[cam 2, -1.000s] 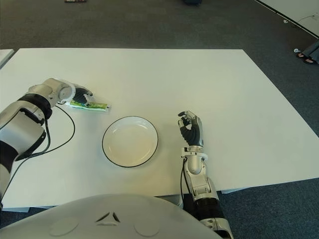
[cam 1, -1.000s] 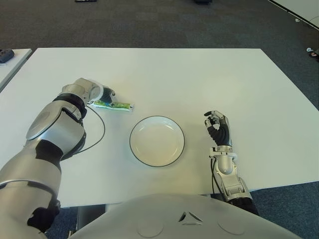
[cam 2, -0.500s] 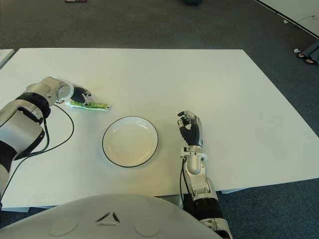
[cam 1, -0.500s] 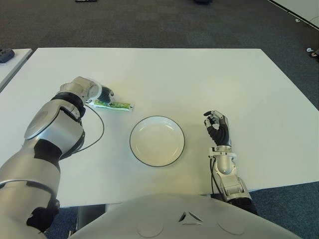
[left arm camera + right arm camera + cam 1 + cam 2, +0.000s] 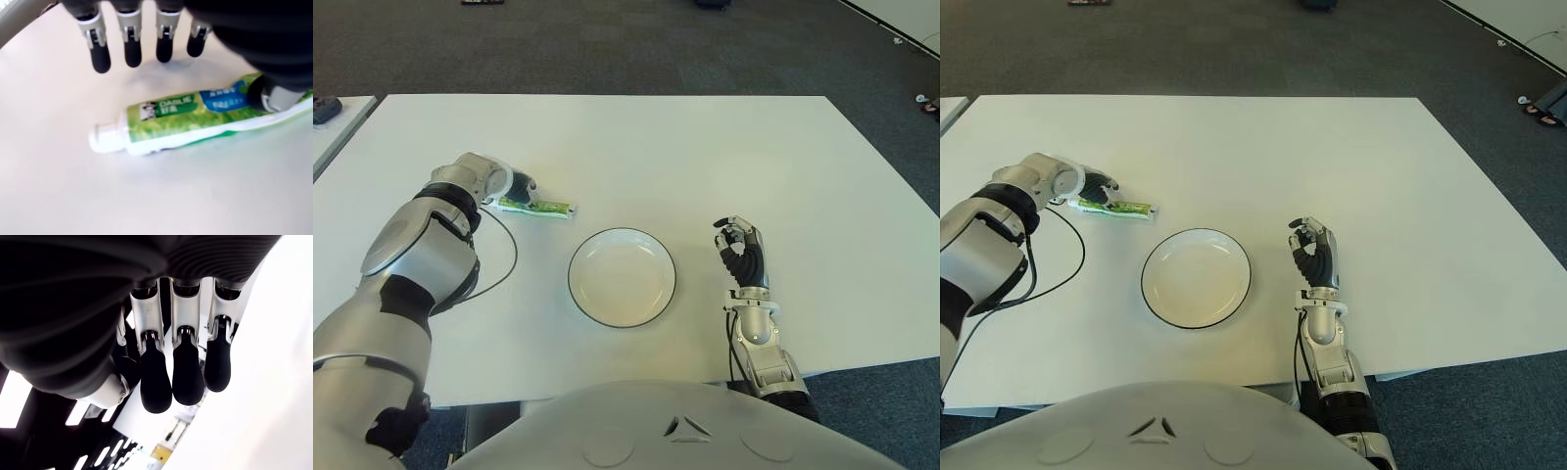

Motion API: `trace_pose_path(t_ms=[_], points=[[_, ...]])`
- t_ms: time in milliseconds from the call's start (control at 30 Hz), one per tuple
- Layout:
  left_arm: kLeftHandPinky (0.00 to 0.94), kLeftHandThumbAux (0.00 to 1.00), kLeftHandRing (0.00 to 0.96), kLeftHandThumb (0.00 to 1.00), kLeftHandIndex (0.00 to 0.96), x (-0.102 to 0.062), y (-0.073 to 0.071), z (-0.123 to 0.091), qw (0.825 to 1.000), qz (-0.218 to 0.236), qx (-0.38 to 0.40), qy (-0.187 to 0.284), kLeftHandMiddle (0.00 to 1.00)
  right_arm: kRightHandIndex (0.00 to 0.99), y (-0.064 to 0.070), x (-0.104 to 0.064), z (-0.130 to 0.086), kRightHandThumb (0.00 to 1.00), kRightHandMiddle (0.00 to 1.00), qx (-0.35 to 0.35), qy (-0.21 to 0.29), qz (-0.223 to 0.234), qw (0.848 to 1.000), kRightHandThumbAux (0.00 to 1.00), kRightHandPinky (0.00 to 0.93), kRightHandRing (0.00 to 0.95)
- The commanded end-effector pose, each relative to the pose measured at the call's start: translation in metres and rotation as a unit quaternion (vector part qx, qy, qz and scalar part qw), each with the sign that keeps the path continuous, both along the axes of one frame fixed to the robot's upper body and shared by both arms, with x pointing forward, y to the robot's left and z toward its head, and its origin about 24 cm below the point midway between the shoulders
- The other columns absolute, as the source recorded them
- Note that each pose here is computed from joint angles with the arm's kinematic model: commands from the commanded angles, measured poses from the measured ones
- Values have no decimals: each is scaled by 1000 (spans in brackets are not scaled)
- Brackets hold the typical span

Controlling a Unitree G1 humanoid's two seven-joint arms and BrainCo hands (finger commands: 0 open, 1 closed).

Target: Put the toothpaste on the table into the plate.

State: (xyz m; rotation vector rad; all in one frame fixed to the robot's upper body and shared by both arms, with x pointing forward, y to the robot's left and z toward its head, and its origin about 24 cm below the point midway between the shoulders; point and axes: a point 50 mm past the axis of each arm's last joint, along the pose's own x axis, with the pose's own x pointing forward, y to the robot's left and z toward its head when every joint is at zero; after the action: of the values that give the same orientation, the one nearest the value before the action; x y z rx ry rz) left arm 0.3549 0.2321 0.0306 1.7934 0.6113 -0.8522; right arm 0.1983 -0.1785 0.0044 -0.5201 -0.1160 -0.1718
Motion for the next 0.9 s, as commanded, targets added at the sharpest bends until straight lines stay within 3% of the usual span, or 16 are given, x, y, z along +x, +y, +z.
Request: trace_pose_path(t_ms=[33,433,733,900], points=[[188,284,108,429,16,-20,0,-24,997,-35,12,67,81,431,-1,-2,-3,700,715,0,12,-12,1000,732,552,688],[285,312,135,521,0,-34,1,-39,991,-72,37,110,60,431,0,-4,-3,702,719,2,9,-11,1000,731,587,701],[220,339,76,555,1,-58,6,-73,982,-120,109,101,59,431,-1,-7,-4,701,712,1,13,-13,1000,730,579,696],[208,346,67,581,76,-62,5,-78,977,-140,127,98,78,431,-2,-8,-5,701,706,-2,15,-16,1000,730,585,692]])
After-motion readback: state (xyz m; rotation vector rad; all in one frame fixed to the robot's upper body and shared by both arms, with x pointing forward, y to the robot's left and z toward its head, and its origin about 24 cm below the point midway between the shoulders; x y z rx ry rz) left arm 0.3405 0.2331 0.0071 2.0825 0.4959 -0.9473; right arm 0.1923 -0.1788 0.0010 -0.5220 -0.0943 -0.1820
